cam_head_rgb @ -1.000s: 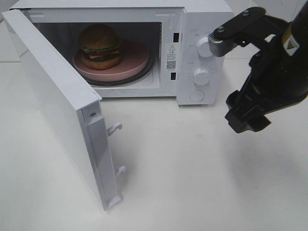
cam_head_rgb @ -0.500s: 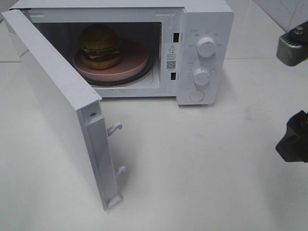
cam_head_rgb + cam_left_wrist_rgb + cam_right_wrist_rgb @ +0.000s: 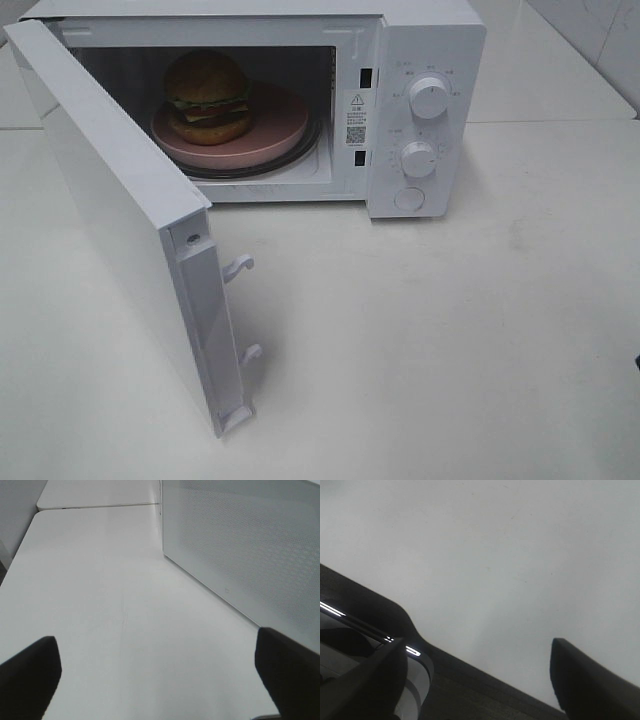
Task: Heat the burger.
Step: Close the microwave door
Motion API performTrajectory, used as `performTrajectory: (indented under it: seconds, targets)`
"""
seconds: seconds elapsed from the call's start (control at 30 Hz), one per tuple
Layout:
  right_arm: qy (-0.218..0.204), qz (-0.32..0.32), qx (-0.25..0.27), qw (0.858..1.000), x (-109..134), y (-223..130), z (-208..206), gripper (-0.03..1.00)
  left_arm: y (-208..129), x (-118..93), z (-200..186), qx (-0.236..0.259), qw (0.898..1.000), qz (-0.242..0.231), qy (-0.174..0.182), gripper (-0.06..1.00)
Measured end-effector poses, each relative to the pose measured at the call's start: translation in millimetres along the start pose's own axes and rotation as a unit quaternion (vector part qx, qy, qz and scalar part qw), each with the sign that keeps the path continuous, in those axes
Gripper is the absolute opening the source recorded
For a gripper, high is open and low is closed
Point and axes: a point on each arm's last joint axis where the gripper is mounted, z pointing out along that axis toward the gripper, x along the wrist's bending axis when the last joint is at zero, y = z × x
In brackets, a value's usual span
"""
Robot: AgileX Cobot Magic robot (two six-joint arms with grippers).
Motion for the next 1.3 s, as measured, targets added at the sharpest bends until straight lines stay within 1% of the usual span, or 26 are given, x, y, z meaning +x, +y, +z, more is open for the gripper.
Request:
performTrajectory:
  seconds: [0.03,0.07,0.17,0.23,0.27,0.3,0.37,0.4,0.47,0.5,0.53,0.57,0.63,0.67,0.7,0.77,0.8,0.87,0.9,0.93,0.97,1.03,1.07,1.13,1.3]
  targets:
    - [-0.001,0.009,0.002,1.000,-2,-3,1,0.76,0,0,0,0.000,1.000,0.000,0.000,0.97]
    - [-0.004,0.032,0.000,0.999,-6,-10,3,0.76,0,0,0,0.000,1.000,0.000,0.000,0.97]
    - [-0.005,0.047,-0.009,0.999,-10,-17,2,0.76,0,0,0,0.000,1.000,0.000,0.000,0.97]
    - [-0.001,0.074,-0.027,0.997,-12,-27,0,0.76,0,0,0,0.000,1.000,0.000,0.000,0.97]
    - [-0.001,0.074,-0.027,0.997,-12,-27,0,0.76,0,0,0,0.000,1.000,0.000,0.000,0.97]
    - [-0.001,0.094,-0.042,0.995,-13,-34,-2,0.76,0,0,0,0.000,1.000,0.000,0.000,0.97]
    - [-0.004,0.103,-0.048,0.994,-14,-37,-3,0.76,0,0,0,0.000,1.000,0.000,0.000,0.97]
    - [-0.011,0.119,-0.067,0.991,-16,-44,-7,0.76,0,0,0,0.000,1.000,0.000,0.000,0.97]
    - [-0.016,0.127,-0.078,0.989,-17,-48,-9,0.76,0,0,0,0.000,1.000,0.000,0.000,0.97]
    - [-0.024,0.140,-0.098,0.985,-18,-54,-14,0.76,0,0,0,0.000,1.000,0.000,0.000,0.97]
    - [-0.024,0.140,-0.098,0.985,-18,-54,-14,0.76,0,0,0,0.000,1.000,0.000,0.000,0.97]
    - [-0.033,0.150,-0.116,0.981,-18,-62,-16,0.76,0,0,0,0.000,1.000,0.000,0.000,0.97]
    - [-0.037,0.153,-0.125,0.980,-18,-66,-17,0.76,0,0,0,0.000,1.000,0.000,0.000,0.97]
    - [-0.046,0.158,-0.145,0.976,-17,-73,-19,0.76,0,0,0,0.000,1.000,0.000,0.000,0.97]
    - [-0.046,0.158,-0.145,0.976,-17,-73,-19,0.76,0,0,0,0.000,1.000,0.000,0.000,0.97]
    - [-0.058,0.169,-0.178,0.968,-16,-81,-25,0.76,0,0,0,0.000,1.000,0.000,0.000,0.97]
    - [-0.058,0.169,-0.178,0.968,-16,-81,-25,0.76,0,0,0,0.000,1.000,0.000,0.000,0.97]
    - [-0.068,0.179,-0.207,0.959,-15,-88,-30,0.76,0,0,0,0.000,1.000,0.000,0.000,0.97]
    - [-0.068,0.179,-0.207,0.959,-15,-88,-30,0.76,0,0,0,0.000,1.000,0.000,0.000,0.97]
    - [-0.074,0.185,-0.227,0.953,-14,-94,-33,0.76,0,0,0,0.000,1.000,0.000,0.000,0.97]
    - [-0.074,0.185,-0.227,0.953,-14,-94,-33,0.76,0,0,0,0.000,1.000,0.000,0.000,0.97]
    - [-0.083,0.191,-0.253,0.945,-11,-101,-38,0.76,0,0,0,0.000,1.000,0.000,0.000,0.97]
    - [-0.083,0.191,-0.253,0.945,-11,-101,-38,0.76,0,0,0,0.000,1.000,0.000,0.000,0.97]
    - [-0.088,0.190,-0.288,0.934,-8,-110,-42,0.76,0,0,0,0.000,1.000,0.000,0.000,0.97]
    - [-0.090,0.189,-0.305,0.929,-6,-115,-44,0.76,0,0,0,0.000,1.000,0.000,0.000,0.97]
